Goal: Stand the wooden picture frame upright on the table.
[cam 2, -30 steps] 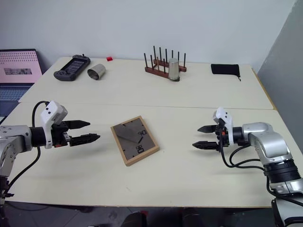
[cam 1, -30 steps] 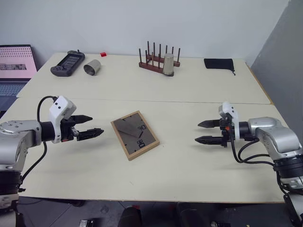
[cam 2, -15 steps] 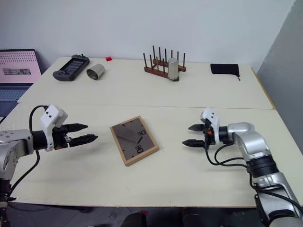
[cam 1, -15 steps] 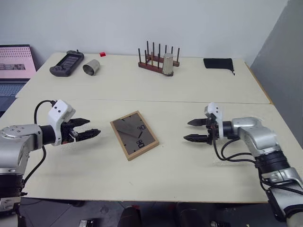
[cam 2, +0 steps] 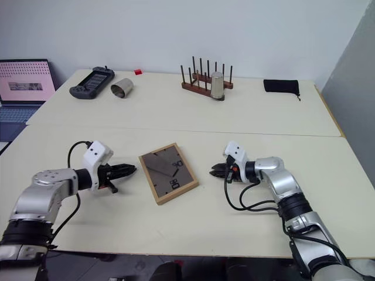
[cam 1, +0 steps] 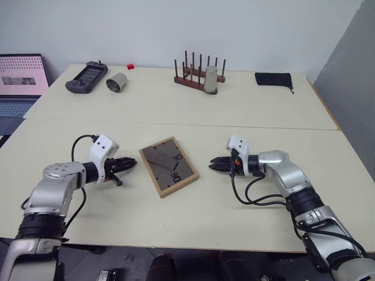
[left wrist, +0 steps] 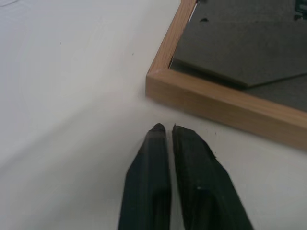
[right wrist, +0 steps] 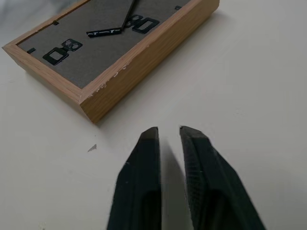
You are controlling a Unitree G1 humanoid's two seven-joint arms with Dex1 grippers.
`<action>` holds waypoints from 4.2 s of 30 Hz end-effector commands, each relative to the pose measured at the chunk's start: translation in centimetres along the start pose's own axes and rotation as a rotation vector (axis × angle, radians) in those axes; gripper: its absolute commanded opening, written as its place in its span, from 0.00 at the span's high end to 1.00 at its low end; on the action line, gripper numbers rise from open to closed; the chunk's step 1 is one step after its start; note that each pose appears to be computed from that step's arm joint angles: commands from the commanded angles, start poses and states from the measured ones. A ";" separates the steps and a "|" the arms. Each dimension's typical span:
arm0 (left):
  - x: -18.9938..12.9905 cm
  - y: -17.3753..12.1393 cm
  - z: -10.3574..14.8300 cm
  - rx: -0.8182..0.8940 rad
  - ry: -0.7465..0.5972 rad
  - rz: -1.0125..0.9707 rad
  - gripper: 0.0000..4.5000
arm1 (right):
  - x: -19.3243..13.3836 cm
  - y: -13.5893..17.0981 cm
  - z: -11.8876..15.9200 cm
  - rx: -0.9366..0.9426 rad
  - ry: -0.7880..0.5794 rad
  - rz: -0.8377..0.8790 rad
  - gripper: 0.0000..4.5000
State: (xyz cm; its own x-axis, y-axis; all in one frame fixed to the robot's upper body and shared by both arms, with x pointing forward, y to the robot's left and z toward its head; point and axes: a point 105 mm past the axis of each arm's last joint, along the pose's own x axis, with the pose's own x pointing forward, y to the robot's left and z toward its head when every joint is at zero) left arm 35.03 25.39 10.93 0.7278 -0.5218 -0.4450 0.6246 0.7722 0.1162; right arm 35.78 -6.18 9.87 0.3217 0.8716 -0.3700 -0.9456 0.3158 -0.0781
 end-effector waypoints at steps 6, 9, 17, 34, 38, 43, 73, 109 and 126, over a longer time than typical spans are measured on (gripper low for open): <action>3.1 -1.6 2.3 0.094 -0.047 -0.086 1.00 | 1.1 2.6 1.4 -0.023 -0.056 0.084 0.99; 3.8 -2.3 2.9 0.098 -0.063 -0.119 1.00 | 1.4 3.1 1.8 -0.018 -0.071 0.095 0.99; 6.1 -6.1 4.4 0.128 -0.099 -0.276 1.00 | -0.8 4.0 1.1 -0.016 -0.031 0.115 0.99; 6.1 -12.2 4.7 0.219 -0.068 -0.548 1.00 | -6.4 2.1 -1.4 0.002 0.088 0.030 0.99; 5.8 -12.5 4.6 0.206 -0.048 -0.570 1.00 | -7.1 2.0 -2.0 0.007 0.114 0.029 0.99; 5.2 -9.6 4.0 0.134 -0.008 -0.460 1.00 | -8.4 -0.3 -2.6 -0.014 0.155 -0.088 0.99; 2.1 -11.6 3.3 -0.899 0.299 -0.665 0.02 | -6.0 -0.5 -2.6 -0.025 0.090 -0.191 1.00; 2.8 -13.3 5.6 -0.736 0.158 -0.739 0.72 | -4.1 -0.5 -1.3 0.009 0.029 -0.248 1.00; 4.2 -11.7 8.3 -0.761 -0.012 -0.659 0.72 | -5.4 -0.5 9.2 0.188 -0.259 -0.121 0.51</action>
State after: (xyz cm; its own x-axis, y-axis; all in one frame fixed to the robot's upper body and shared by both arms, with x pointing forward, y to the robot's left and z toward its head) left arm 33.00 11.42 13.58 0.3016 -0.9149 -0.2684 0.5077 0.3924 -0.7670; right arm 35.24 -8.59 18.73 0.4846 0.8569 -0.1759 -0.8628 0.5013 0.0650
